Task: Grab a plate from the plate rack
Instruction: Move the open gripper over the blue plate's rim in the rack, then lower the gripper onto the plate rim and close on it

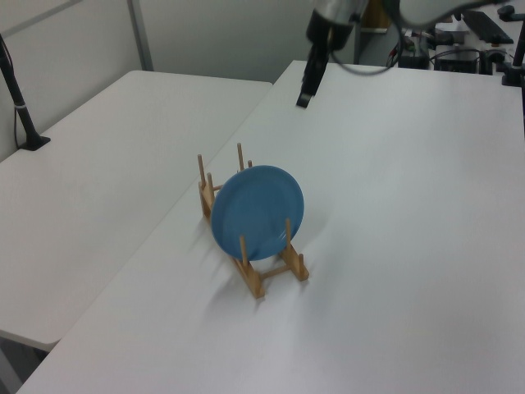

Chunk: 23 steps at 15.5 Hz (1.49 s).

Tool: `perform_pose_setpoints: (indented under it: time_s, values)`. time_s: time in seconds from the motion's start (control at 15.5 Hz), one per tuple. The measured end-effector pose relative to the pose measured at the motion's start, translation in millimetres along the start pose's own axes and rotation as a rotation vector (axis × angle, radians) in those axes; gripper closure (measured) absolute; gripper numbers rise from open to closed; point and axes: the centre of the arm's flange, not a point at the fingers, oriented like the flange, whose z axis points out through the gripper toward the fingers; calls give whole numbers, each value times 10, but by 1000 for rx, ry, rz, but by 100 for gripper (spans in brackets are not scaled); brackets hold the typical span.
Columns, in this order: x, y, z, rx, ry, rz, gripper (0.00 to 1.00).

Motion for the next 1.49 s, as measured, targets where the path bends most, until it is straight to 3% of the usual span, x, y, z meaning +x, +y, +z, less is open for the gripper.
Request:
perform_pose_setpoints:
  time_s: [0.26, 0.65, 0.97, 1.29, 1.36, 1.49]
  values:
    - [82, -526, 194, -88, 38, -135, 20]
    - [77, -1106, 370, -159, 47, -243, 29]
    - [86, -1358, 796, -236, 37, -270, 34]
    - [106, -1507, 751, -242, 58, -288, 44]
    - [104, -1534, 741, -249, 63, -297, 52]
    - [105, -1558, 733, -280, 74, -324, 56]
